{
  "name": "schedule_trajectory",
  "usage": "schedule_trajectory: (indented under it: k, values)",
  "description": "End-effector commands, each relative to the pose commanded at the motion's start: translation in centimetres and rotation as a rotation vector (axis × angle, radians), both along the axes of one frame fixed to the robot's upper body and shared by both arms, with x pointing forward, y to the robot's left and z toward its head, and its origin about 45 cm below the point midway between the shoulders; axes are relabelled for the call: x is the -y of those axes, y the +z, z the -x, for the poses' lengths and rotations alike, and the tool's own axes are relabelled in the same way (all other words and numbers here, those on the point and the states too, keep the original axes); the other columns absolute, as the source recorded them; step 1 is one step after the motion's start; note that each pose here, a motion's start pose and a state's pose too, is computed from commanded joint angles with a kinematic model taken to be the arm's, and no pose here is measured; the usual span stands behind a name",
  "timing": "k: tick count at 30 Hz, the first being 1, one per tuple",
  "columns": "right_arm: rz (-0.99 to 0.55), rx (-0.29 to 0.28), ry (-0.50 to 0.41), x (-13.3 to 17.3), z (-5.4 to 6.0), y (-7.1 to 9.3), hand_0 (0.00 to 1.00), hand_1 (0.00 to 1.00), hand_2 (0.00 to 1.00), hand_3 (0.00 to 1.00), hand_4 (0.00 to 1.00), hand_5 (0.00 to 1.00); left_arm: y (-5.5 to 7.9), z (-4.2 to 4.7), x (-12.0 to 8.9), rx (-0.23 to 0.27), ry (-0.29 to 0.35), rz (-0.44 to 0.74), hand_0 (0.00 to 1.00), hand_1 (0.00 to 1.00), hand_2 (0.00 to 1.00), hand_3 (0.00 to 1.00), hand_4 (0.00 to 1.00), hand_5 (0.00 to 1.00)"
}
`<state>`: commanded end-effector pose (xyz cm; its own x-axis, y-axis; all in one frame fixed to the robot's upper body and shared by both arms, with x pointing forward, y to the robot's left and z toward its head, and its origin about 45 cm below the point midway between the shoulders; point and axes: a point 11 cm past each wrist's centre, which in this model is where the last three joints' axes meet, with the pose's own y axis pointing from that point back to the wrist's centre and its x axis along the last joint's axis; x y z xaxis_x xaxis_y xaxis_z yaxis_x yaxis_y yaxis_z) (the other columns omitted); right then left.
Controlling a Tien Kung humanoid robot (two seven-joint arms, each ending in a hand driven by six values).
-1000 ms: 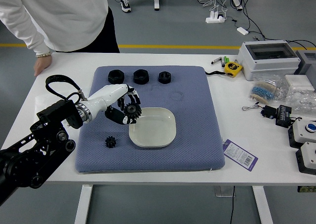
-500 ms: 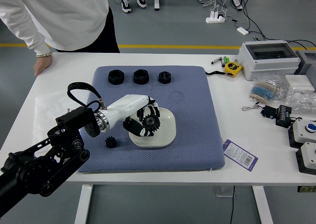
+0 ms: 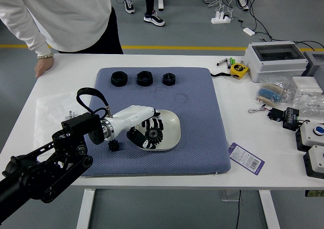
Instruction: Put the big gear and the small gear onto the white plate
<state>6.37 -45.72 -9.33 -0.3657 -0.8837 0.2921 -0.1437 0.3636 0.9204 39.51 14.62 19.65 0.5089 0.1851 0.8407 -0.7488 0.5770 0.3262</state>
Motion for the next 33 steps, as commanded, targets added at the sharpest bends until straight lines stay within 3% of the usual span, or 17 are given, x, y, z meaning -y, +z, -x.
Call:
schedule_trajectory:
  k: [2,3,15,20,26,33]
  values:
    - [0.001,0.0,0.0,0.0,0.0,0.0,0.685,0.682,0.772,0.684,0.956,0.768,0.0,-0.05,0.0,0.001,-0.001,0.0,0.455,0.472,0.529,0.567,0.998,0.096]
    - [0.001,0.0,0.0,0.0,0.0,0.0,0.679,0.68,0.771,0.684,0.956,0.767,0.1,-0.1,0.0,0.003,-0.001,0.0,0.474,0.504,0.55,0.576,0.998,0.156]
    - [0.003,0.004,-0.005,0.0,-0.1,0.0,0.679,0.682,0.771,0.683,0.956,0.766,0.4,-0.51,-0.2,0.025,0.011,0.018,0.492,0.547,0.581,0.6,0.998,0.204]
    - [0.003,0.005,-0.009,0.0,0.0,0.0,0.679,0.682,0.771,0.683,0.956,0.766,1.2,-0.89,-0.7,0.047,0.028,0.03,0.492,0.547,0.581,0.6,0.998,0.204]
    - [0.004,0.005,-0.012,0.0,0.2,0.0,0.679,0.681,0.771,0.683,0.956,0.766,1.9,-1.28,-3.1,0.058,0.076,-0.023,0.489,0.543,0.573,0.601,0.998,0.221]
    - [0.003,-0.002,-0.016,0.0,0.6,-0.1,0.679,0.681,0.771,0.682,0.956,0.765,2.6,-0.77,-7.5,0.031,0.147,-0.111,0.49,0.545,0.574,0.605,0.998,0.223]
